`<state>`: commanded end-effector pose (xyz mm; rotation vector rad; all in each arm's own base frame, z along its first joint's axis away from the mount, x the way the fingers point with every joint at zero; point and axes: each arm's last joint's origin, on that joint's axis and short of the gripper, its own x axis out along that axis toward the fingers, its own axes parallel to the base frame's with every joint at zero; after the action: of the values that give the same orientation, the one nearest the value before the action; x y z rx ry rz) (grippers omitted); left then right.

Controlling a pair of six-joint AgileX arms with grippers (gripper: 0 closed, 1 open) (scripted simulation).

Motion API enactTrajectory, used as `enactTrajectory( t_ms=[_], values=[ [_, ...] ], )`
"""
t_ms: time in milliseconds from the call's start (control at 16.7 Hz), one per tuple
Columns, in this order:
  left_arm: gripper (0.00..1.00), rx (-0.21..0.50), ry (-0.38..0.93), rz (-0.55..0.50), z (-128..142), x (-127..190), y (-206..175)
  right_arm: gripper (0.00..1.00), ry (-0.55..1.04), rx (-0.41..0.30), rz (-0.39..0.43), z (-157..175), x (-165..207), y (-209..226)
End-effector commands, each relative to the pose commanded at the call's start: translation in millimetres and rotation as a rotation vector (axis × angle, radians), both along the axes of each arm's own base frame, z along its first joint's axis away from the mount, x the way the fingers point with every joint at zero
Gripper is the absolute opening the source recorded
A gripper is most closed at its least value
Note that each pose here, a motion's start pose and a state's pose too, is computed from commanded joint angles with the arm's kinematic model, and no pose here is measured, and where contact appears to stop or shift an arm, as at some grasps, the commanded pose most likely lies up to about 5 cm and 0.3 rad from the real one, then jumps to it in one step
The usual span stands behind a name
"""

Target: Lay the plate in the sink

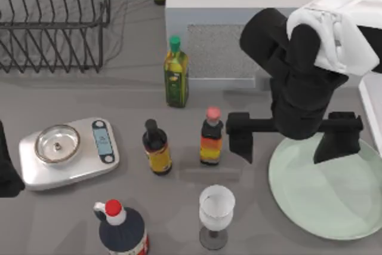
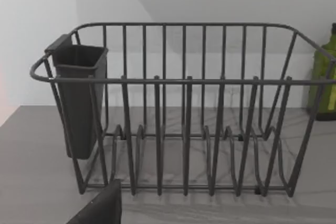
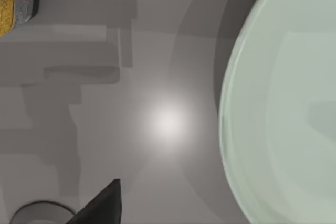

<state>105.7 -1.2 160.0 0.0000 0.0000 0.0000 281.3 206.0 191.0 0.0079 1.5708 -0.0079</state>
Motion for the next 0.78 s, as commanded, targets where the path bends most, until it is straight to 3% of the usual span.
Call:
enactTrajectory(
  t_ms=[240,540,780],
  values=[
    [1.0,0.0,0.0,0.0,0,0,0,1.0,0.012,0.0,-0.014,-7,1,-2],
    [1.0,0.0,0.0,0.0,0,0,0,1.0,0.078,0.002,-0.068,-63,-2,-7],
    [1.0,0.0,0.0,0.0,0,0,0,1.0,0.044,0.003,-0.031,-97,-3,-3]
  ],
)
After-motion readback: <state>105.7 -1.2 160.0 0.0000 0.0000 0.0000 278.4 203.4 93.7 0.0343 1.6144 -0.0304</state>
